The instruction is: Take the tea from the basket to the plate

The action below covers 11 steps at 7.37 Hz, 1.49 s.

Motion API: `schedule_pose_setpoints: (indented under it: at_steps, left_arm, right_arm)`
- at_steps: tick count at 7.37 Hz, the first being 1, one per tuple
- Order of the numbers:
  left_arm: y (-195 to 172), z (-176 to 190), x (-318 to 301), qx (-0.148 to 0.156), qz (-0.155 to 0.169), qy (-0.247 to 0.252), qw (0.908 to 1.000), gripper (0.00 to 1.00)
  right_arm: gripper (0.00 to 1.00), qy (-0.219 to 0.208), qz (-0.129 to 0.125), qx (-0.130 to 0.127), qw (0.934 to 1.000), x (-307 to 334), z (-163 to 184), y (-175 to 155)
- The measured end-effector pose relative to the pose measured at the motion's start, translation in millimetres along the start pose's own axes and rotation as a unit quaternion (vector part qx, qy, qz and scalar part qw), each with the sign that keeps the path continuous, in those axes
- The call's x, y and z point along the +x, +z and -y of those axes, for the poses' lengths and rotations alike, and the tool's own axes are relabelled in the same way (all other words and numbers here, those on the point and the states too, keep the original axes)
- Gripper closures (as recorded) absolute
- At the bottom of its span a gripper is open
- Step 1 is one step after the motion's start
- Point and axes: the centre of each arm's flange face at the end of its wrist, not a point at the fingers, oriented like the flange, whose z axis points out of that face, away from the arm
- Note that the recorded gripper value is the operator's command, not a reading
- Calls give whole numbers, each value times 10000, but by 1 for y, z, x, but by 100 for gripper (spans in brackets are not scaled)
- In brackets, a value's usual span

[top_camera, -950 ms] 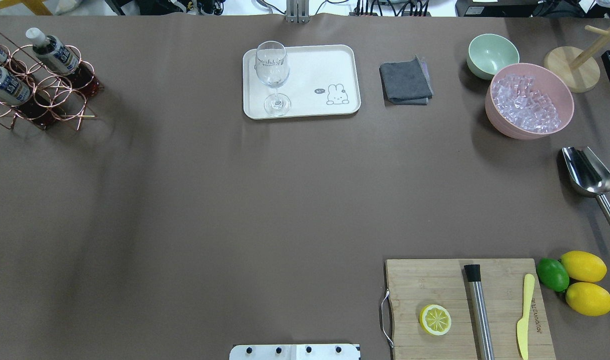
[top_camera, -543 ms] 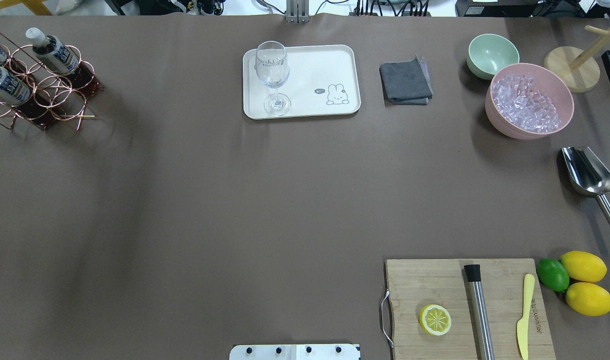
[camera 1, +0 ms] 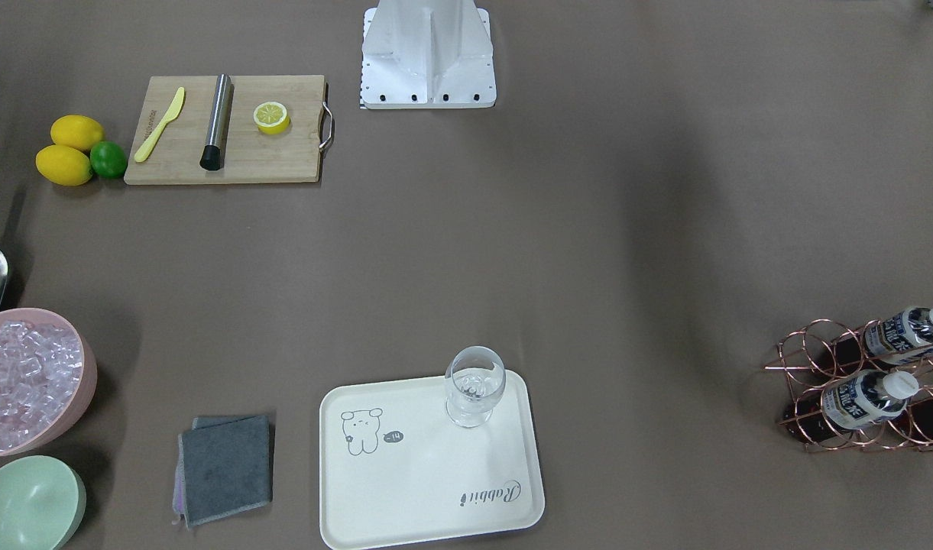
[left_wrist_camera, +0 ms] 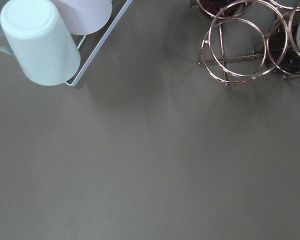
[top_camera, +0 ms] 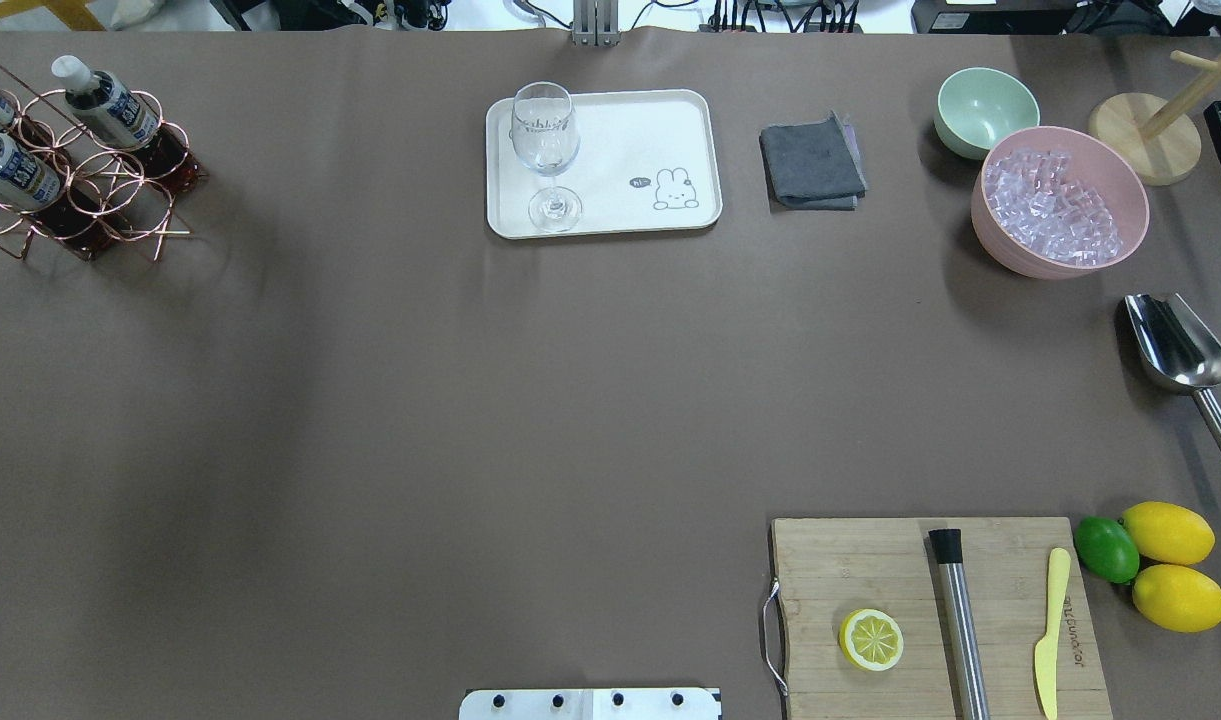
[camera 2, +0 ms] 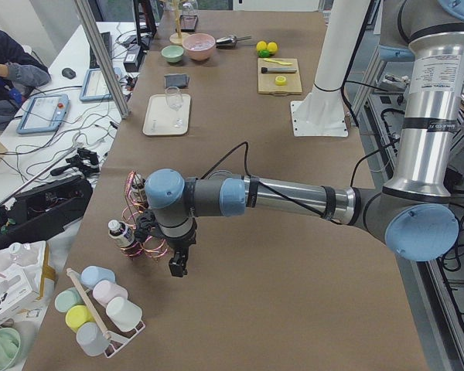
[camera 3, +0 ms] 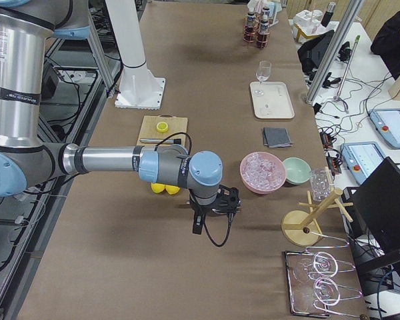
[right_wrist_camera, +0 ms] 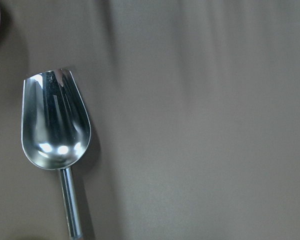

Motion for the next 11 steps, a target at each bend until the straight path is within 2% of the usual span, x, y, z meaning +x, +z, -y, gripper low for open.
schedule_pose_setpoints:
  at_steps: [1, 2, 3, 4, 6, 7, 8, 9, 11]
  left_arm:
    - [-4, 10, 6, 4, 113, 451, 9989, 2]
    - [-16, 27, 15, 66, 267, 1171, 9927, 2]
    - [-30, 46, 29, 144, 389, 2002, 9789, 2]
    - [-43, 59, 42, 215, 483, 2890, 9559, 2]
    - [-66, 84, 63, 344, 615, 4161, 9066, 2]
    - [-82, 101, 78, 449, 661, 4620, 8833, 2]
    - [-94, 119, 92, 554, 614, 4905, 8675, 2]
    - [-99, 136, 107, 654, 457, 5044, 8598, 2]
    - [-94, 153, 133, 688, 259, 5214, 8501, 2]
  right_arm:
    - [0, -3, -3, 4, 10000, 0, 0, 0]
    - [0, -10, -11, 11, 10000, 0, 0, -1]
    - [0, -14, -8, 10, 10000, 0, 0, 0]
    - [0, -15, -8, 13, 10000, 0, 1, 0]
    - [0, -9, 4, 11, 10000, 0, 1, 0]
    - [0, -19, 14, 31, 10000, -2, 1, -2]
    - [0, -21, 8, 45, 10000, -2, 1, -3]
    - [0, -17, 2, 46, 10000, -2, 2, -3]
    - [0, -2, 16, 41, 10000, -1, 2, -3]
